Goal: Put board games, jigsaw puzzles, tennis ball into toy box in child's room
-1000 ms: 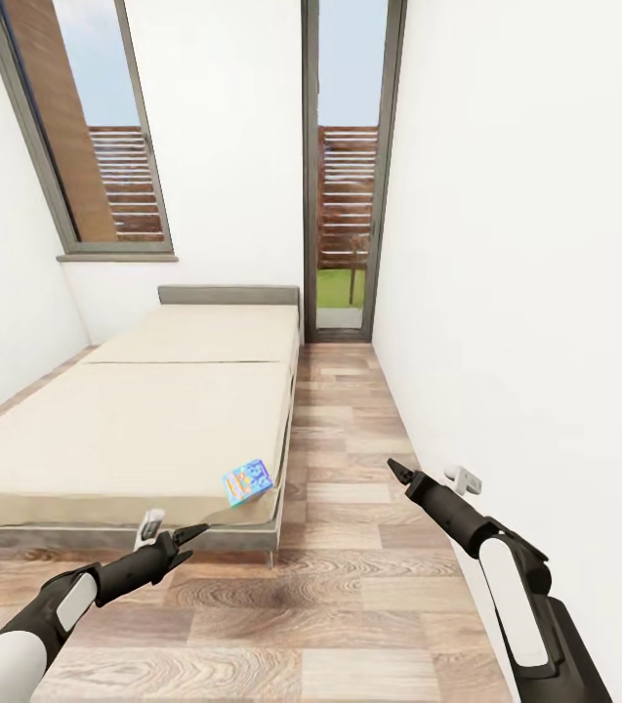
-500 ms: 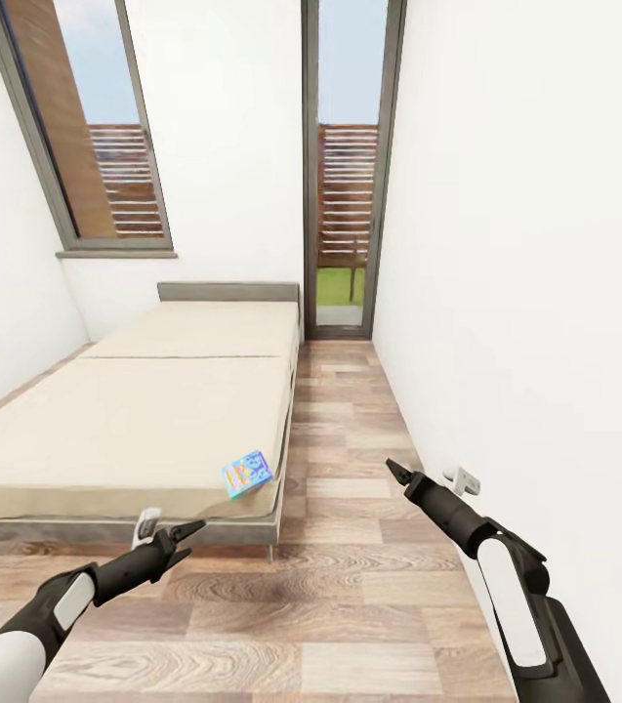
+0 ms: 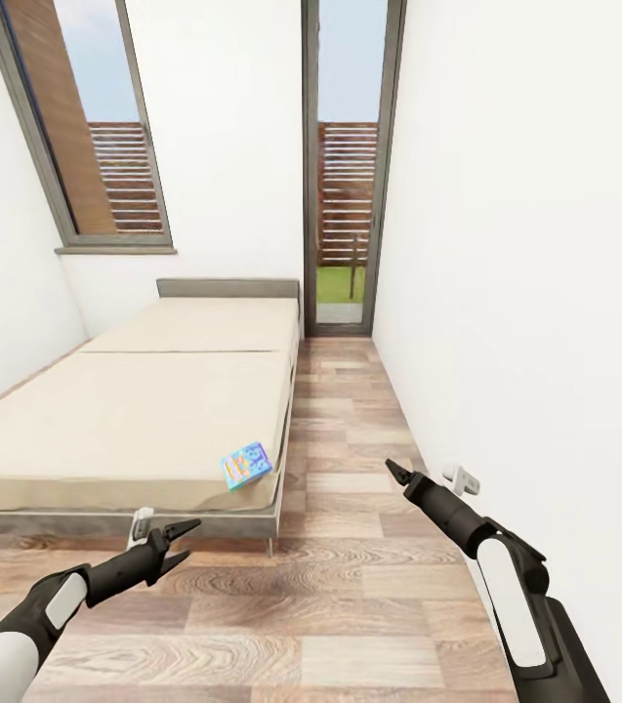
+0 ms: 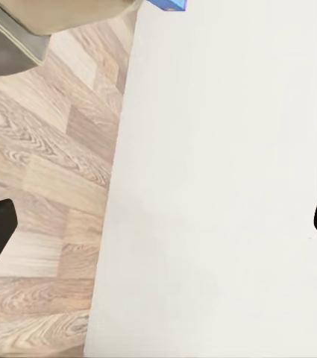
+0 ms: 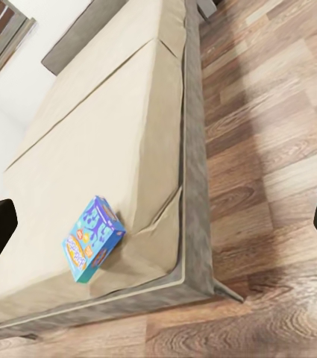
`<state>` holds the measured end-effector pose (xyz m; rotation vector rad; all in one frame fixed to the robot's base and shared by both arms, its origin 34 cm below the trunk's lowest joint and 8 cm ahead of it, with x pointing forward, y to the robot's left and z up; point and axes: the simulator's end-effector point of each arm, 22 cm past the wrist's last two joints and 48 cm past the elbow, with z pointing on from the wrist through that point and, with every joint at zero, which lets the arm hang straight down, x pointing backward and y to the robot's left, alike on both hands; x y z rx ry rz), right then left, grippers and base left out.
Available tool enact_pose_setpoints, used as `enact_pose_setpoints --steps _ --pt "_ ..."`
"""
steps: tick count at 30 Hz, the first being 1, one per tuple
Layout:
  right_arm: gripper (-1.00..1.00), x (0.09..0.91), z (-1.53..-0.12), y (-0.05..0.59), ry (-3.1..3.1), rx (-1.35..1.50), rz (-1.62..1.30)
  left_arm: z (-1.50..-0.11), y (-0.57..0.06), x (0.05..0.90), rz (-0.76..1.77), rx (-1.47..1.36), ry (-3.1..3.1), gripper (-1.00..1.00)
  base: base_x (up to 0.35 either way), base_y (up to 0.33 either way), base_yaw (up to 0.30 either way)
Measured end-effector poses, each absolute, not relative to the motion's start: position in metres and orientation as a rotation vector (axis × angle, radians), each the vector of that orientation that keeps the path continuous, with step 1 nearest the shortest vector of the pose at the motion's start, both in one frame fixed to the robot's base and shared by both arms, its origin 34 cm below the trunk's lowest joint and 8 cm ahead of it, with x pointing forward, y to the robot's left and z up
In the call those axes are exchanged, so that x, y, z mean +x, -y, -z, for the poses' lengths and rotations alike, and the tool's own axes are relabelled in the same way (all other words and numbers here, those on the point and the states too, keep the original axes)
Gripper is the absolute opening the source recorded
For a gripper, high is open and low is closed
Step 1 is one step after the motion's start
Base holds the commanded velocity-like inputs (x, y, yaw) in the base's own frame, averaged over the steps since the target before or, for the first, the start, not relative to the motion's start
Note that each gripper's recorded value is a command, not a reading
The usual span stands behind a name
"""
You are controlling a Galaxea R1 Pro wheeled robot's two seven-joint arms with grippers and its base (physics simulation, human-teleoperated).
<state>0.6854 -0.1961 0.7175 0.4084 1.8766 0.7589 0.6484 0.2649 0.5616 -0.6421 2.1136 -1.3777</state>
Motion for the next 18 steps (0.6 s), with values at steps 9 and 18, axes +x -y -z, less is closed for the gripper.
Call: enact_pose_setpoints --steps 9,18 --pt "1.0 0.68 -0.698 0.179 -1.892 0.37 -0.773 -0.578 -0.259 0.647 1.534 -0.598 -1.995 1.0 0.0 0.0 0.0" --pt "1.0 0.674 -0.679 0.166 -1.904 0.336 -0.777 -0.571 -0.268 0.642 1.565 -0.582 -1.952 1.0 0.0 0.0 0.0"
